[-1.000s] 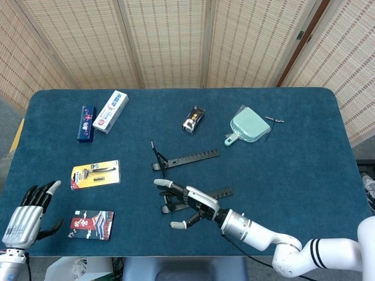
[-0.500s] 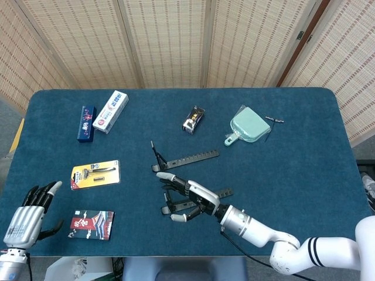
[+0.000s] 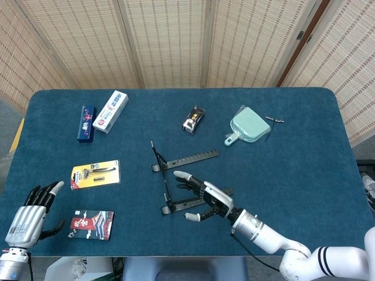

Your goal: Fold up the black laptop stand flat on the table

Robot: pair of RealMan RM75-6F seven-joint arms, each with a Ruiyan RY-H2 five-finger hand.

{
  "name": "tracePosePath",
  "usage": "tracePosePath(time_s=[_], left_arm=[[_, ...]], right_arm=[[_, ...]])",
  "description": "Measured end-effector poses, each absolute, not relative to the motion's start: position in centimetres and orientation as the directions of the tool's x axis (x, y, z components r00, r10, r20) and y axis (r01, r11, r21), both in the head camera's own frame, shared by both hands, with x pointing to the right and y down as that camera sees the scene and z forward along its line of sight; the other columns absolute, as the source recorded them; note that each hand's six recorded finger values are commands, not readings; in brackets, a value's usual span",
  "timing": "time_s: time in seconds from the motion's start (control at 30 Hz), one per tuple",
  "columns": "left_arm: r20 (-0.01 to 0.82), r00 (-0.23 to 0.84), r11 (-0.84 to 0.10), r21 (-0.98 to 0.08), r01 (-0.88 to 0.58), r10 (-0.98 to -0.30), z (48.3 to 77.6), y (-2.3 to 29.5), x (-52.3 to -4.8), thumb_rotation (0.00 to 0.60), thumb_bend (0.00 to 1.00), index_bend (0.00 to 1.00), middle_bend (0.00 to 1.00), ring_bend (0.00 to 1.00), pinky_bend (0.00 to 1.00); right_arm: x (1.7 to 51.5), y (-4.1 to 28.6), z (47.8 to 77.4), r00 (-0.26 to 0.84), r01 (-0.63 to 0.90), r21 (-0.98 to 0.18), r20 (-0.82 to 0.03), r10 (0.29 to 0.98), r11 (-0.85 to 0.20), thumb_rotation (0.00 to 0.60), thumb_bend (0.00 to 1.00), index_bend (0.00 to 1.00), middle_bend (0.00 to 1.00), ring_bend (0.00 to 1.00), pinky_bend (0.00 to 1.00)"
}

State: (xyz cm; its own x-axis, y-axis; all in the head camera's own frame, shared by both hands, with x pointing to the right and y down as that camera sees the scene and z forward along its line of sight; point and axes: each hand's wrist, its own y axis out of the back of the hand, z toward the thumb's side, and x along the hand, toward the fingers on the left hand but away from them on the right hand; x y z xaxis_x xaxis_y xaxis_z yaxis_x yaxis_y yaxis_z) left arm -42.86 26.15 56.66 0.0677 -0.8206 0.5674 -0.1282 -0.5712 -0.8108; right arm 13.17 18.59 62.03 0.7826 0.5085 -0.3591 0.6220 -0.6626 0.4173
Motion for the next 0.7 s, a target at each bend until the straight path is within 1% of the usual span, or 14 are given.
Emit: tracePosePath(time_s=[0.13, 0.23, 0.37, 0.4, 0.5, 0.57, 0.7], left_arm=[[0.569, 0.071, -0.573, -0.81, -0.127, -0.819, 56.7, 26.2, -42.8, 0.6, 0.27, 0.01, 0.08, 0.11, 0.03], [0.573, 0.077, -0.578, -0.807, -0.125, -0.816, 56.8, 26.1, -42.6, 0.6, 0.27, 0.01, 0.08, 0.11, 0.03], [0.574, 0.086, -0.581, -0.804, -0.128, -0.814, 56.9, 26.2, -42.3, 0.6, 0.27, 0.01, 0.08, 0.11, 0.03], [0.575, 0.087, -0.581, -0.804, -0.127, -0.814, 57.0, 26.2, -42.3, 0.6, 0.27, 0.01, 0.08, 0.11, 0.03], [0.577, 0.085, -0.584, -0.802, -0.126, -0.812, 57.0, 26.2, -42.3, 0.6, 0.27, 0.01, 0.08, 0.11, 0.03], [0.579, 0.085, -0.585, -0.801, -0.125, -0.811, 57.0, 26.2, -42.3, 0.6, 0.27, 0.01, 0.08, 0.11, 0.03], [0.582, 0.087, -0.589, -0.799, -0.124, -0.808, 57.0, 26.2, -42.3, 0.6, 0.27, 0.01, 0.08, 0.11, 0.03]], right_arm=[[14.7, 19.5, 62.2, 0.768, 0.639, 0.409, -0.387, 0.51, -0.652, 0.6, 0.13, 0.0, 0.0, 0.0, 0.08], [15.2, 19.8, 62.4, 0.766, 0.638, 0.375, -0.397, 0.506, -0.672, 0.6, 0.13, 0.0, 0.0, 0.0, 0.06], [15.6, 20.1, 62.9, 0.764, 0.627, 0.284, -0.405, 0.502, -0.725, 0.6, 0.14, 0.0, 0.0, 0.0, 0.06], [15.7, 20.4, 63.1, 0.765, 0.617, 0.24, -0.406, 0.5, -0.749, 0.6, 0.14, 0.0, 0.0, 0.0, 0.06], [15.7, 21.0, 63.4, 0.767, 0.603, 0.193, -0.408, 0.495, -0.774, 0.6, 0.15, 0.0, 0.0, 0.0, 0.06], [15.6, 21.4, 63.6, 0.767, 0.604, 0.201, -0.409, 0.494, -0.771, 0.6, 0.15, 0.0, 0.0, 0.0, 0.06], [15.0, 22.5, 64.1, 0.763, 0.624, 0.278, -0.418, 0.493, -0.73, 0.6, 0.15, 0.0, 0.0, 0.0, 0.06]])
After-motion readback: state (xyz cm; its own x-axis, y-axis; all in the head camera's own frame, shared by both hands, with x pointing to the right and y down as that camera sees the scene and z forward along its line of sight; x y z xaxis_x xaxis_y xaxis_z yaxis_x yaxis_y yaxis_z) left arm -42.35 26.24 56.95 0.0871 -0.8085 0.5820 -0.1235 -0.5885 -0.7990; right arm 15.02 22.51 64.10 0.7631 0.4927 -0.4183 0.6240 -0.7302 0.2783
